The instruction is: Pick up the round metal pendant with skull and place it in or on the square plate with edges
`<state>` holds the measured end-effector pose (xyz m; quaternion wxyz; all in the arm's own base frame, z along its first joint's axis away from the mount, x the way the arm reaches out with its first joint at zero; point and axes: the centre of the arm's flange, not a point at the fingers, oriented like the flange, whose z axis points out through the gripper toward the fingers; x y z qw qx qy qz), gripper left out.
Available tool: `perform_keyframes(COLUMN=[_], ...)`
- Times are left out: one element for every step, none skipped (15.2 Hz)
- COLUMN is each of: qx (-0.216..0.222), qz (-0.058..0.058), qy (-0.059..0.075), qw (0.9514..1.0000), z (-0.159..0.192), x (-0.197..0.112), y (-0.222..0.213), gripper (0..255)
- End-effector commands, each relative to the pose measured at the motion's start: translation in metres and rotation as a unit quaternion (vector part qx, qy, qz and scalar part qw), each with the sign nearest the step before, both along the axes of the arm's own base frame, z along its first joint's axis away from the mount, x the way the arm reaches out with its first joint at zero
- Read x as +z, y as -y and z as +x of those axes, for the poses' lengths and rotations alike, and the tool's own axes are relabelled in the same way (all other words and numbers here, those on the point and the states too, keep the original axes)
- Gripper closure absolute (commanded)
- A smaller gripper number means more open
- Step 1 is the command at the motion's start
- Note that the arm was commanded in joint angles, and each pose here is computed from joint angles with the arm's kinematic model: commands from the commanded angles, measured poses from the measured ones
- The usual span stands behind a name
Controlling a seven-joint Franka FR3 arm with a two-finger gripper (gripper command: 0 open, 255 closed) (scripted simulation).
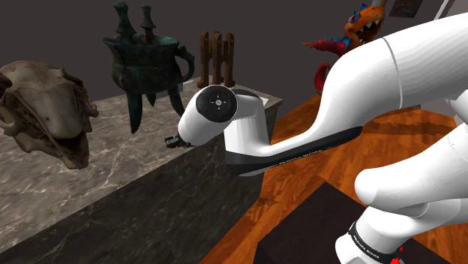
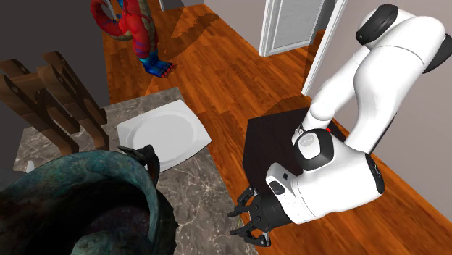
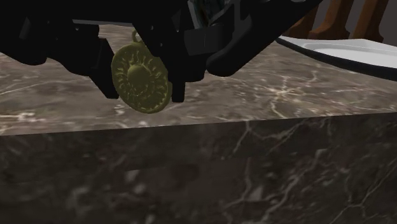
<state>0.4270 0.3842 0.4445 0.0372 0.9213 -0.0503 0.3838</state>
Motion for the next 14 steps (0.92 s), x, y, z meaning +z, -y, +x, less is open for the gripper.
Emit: perform_keyframes(qx=[0.000,0.000,0.000,0.000,0.000,0.000,0.000,0.000,0.000,0.000,0.000,0.000,0.000,0.000], qz=[0.000,0.000,0.000,0.000,0.000,0.000,0.000,0.000,0.000,0.000,0.000,0.000,0.000,0.000], qy=[0.000,0.000,0.000,0.000,0.000,0.000,0.000,0.000,0.000,0.000,0.000,0.000,0.000,0.000], qw=[1.0000,1.0000,1.0000,1.0000,1.0000,1.0000,1.0000,1.0000,1.0000,1.0000,1.0000,1.0000,1.0000,1.0000], z=[0.000,0.000,0.000,0.000,0.000,0.000,0.000,0.000,0.000,0.000,0.000,0.000,0.000,0.000], x=[0.000,0.000,0.000,0.000,0.005,0.011,0.016,0.021,0.026,0.032,0.037,0.042,0.047,0.053], y=[0.000,0.000,0.000,0.000,0.000,0.000,0.000,0.000,0.000,0.000,0.000,0.000,0.000,0.000], gripper=[255,255,255,255,255,255,255,255,255,255,255,255,255,255])
